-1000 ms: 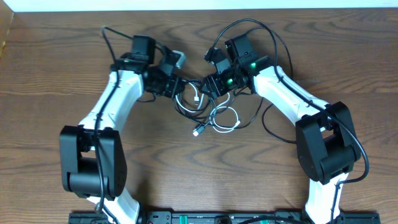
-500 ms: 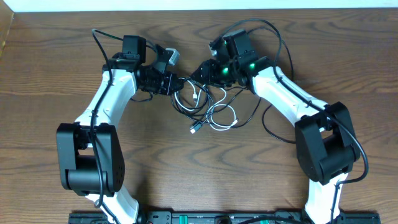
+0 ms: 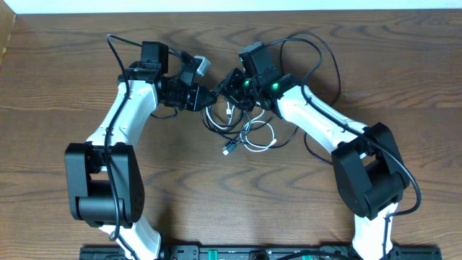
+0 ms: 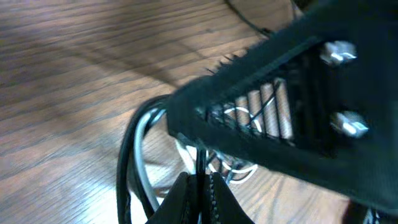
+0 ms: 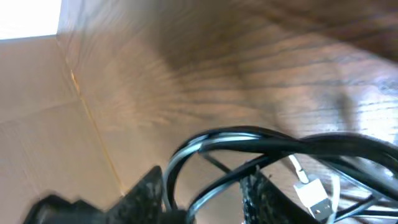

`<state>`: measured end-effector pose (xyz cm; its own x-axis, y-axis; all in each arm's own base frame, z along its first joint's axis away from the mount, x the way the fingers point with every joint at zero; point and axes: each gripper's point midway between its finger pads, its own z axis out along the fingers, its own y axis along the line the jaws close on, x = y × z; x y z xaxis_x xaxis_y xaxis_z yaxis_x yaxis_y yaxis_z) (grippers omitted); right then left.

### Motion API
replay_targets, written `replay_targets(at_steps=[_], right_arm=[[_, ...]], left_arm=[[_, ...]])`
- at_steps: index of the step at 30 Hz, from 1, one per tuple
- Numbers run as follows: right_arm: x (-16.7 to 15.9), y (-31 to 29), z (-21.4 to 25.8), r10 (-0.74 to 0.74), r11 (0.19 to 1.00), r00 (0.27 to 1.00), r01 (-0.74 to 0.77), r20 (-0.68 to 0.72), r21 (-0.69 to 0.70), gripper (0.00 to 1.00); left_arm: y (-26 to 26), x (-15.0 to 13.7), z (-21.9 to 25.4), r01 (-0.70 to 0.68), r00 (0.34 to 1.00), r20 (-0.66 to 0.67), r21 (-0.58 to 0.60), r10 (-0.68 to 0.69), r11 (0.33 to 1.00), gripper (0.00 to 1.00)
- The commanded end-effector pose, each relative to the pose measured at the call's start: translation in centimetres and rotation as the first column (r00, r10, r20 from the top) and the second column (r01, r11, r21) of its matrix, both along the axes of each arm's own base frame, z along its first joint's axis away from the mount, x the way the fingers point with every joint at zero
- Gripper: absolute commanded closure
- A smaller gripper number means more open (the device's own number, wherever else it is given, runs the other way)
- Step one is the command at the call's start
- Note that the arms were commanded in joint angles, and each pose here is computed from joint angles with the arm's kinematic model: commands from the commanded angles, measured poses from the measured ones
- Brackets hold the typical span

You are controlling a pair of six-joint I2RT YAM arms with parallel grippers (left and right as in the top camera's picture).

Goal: Untangle cables

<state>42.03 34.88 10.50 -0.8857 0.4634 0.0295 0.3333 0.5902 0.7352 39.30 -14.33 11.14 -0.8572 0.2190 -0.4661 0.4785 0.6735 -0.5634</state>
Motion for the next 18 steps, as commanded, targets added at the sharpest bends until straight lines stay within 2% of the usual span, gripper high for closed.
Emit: replay_targets(at_steps=[1, 3, 5, 6, 8, 12, 18], right_arm=[[0.6, -0.3, 0.1, -0.102, 0.995, 0.994, 0.103, -0.043, 0.011, 0.7], [0.5, -0.1, 0.1, -0.098, 0.995, 0.994, 0.099, -0.041, 0.013, 0.74], [0.4, 0.2, 0.2, -0.113, 0.993, 0.992, 0.114, -0.047, 0.019, 0.83], [0.5, 0.3, 0.3, -0.129, 0.991, 0.99, 0.13, -0.049, 0.022, 0.92], [0.8, 0.5, 0.6, -0.134, 0.99, 0.991, 0.135, -0.031, 0.032, 0.99], [1.2, 0.3, 0.6, -0.126, 0.992, 0.992, 0.126, 0.011, 0.011, 0.99], [0.9, 0.6, 0.7, -0.034, 0.999, 0.997, 0.036, 0.073, -0.016, 0.99]], left_arm=[[-1.0, -0.4, 0.7, 0.061, 0.998, 0.023, -0.071, -0.059, 0.996, 0.93], [-1.2, -0.5, 0.9, 0.07, 0.997, 0.028, -0.083, -0.068, 0.994, 0.93], [-1.7, -0.7, 1.5, 0.095, 0.995, 0.04, -0.127, -0.091, 0.987, 0.92], [-2.0, -0.9, 2.0, 0.113, 0.993, 0.05, -0.156, -0.106, 0.981, 0.93], [-2.3, -1.0, 2.3, 0.127, 0.991, 0.059, -0.176, -0.119, 0.976, 0.92], [-2.2, -1.0, 2.2, 0.127, 0.991, 0.061, -0.167, -0.119, 0.978, 0.93], [-0.8, -0.4, 0.3, 0.085, 0.995, 0.048, -0.037, -0.083, 0.996, 0.92]])
